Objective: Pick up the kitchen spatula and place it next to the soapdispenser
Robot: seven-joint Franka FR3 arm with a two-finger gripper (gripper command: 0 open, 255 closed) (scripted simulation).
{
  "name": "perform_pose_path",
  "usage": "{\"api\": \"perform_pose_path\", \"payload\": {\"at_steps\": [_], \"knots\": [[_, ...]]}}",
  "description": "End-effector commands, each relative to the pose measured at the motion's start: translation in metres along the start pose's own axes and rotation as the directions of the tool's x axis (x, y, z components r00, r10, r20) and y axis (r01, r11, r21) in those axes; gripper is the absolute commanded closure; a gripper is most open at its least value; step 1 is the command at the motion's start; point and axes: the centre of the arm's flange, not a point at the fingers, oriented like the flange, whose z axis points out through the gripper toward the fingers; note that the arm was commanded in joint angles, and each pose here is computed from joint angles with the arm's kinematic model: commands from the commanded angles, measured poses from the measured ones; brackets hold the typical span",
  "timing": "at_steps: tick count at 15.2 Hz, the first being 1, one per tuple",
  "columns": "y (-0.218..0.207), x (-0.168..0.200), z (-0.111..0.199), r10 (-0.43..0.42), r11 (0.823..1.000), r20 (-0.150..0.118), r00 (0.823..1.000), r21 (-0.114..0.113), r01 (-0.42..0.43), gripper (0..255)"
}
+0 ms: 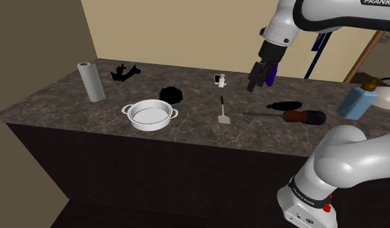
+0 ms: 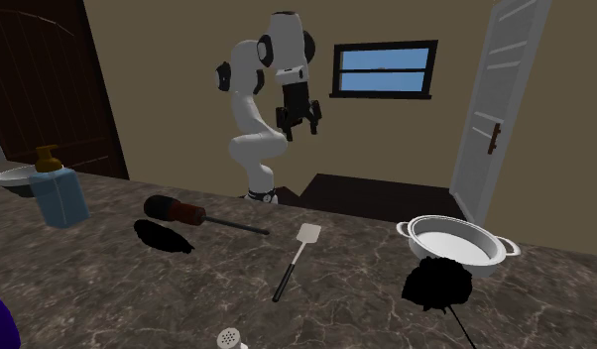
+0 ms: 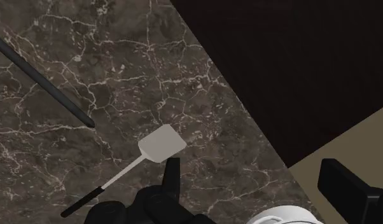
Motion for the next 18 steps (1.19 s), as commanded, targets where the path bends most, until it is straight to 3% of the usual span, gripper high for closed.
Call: {"api": "perform_pose_path", "payload": {"at_steps": [1,5,9,13,18], "knots": [[0.0,0.0,0.0,0.0,1.0,0.0,1.0,0.0,0.0,0],[0.009,0.036,0.036,0.147,0.989,-0.006,0.989,-0.029,-0.147,0],[0.023,0.071,0.071,0.291,0.955,-0.015,0.957,-0.056,-0.292,0],[0.044,0.103,0.106,0.428,0.899,-0.029,0.903,-0.082,-0.429,0],[0.078,0.139,0.148,0.586,0.802,-0.051,0.809,-0.111,-0.587,0]]}}
